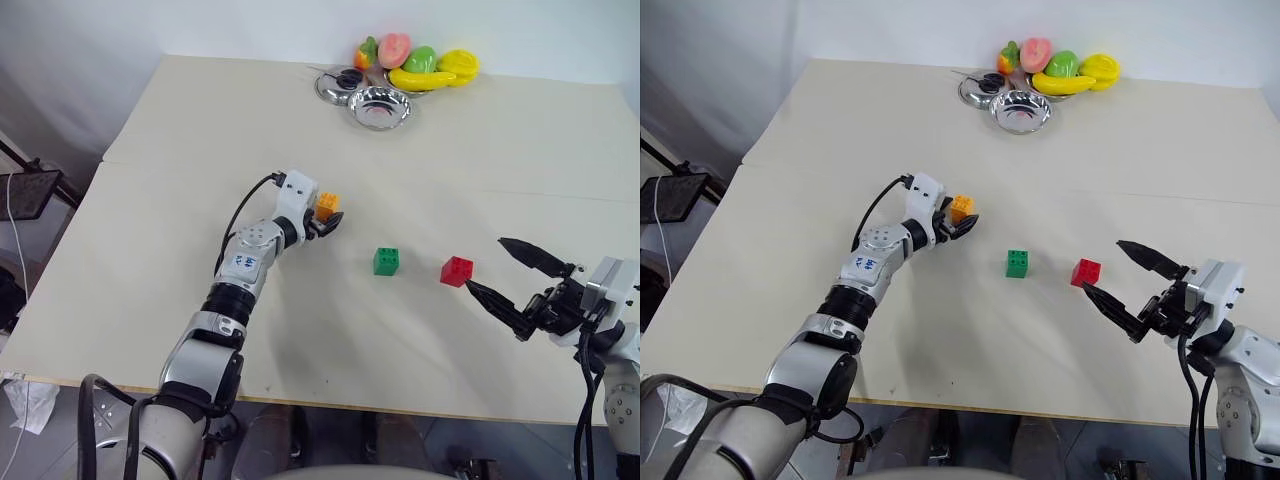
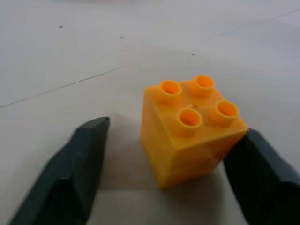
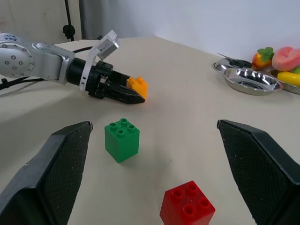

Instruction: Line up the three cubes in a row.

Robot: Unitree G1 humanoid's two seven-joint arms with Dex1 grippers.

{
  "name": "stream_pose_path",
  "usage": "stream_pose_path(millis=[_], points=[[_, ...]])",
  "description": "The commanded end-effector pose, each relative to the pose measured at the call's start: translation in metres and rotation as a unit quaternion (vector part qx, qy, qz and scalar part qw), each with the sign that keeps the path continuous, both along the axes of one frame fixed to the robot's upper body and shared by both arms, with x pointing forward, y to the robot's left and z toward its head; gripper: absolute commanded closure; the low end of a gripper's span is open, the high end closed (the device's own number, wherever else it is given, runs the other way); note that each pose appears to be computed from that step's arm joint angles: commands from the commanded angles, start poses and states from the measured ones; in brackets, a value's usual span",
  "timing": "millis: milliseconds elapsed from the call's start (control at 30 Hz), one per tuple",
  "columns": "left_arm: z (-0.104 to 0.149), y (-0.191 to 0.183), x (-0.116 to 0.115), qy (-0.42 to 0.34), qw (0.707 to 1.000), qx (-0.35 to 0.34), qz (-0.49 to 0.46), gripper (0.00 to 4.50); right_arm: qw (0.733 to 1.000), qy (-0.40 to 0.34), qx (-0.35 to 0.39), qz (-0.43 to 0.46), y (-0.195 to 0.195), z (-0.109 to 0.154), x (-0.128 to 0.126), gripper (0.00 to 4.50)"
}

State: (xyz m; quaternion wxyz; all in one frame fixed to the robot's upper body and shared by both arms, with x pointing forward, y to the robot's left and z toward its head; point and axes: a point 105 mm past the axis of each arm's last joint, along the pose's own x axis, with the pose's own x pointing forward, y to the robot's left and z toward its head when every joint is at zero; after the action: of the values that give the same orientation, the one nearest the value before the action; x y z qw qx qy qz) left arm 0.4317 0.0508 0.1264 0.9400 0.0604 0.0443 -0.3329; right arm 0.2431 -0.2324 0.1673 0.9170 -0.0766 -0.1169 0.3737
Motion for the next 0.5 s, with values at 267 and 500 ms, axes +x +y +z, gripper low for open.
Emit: stream_pose_path(millis=[267,500], points=[[0.021,0.009,-0.045,-0.057,0.967,0.028,-0.247,3.00,1.000,-0.018,-0.020,0.000,-0.009,0.013,-0.008,0.00],[0.012,0.045,-0.071,-0.070,0.899,0.123,-0.415,3.00,0.997,0.046,-0.053,0.044,-0.017,0.007,-0.029,0.00]])
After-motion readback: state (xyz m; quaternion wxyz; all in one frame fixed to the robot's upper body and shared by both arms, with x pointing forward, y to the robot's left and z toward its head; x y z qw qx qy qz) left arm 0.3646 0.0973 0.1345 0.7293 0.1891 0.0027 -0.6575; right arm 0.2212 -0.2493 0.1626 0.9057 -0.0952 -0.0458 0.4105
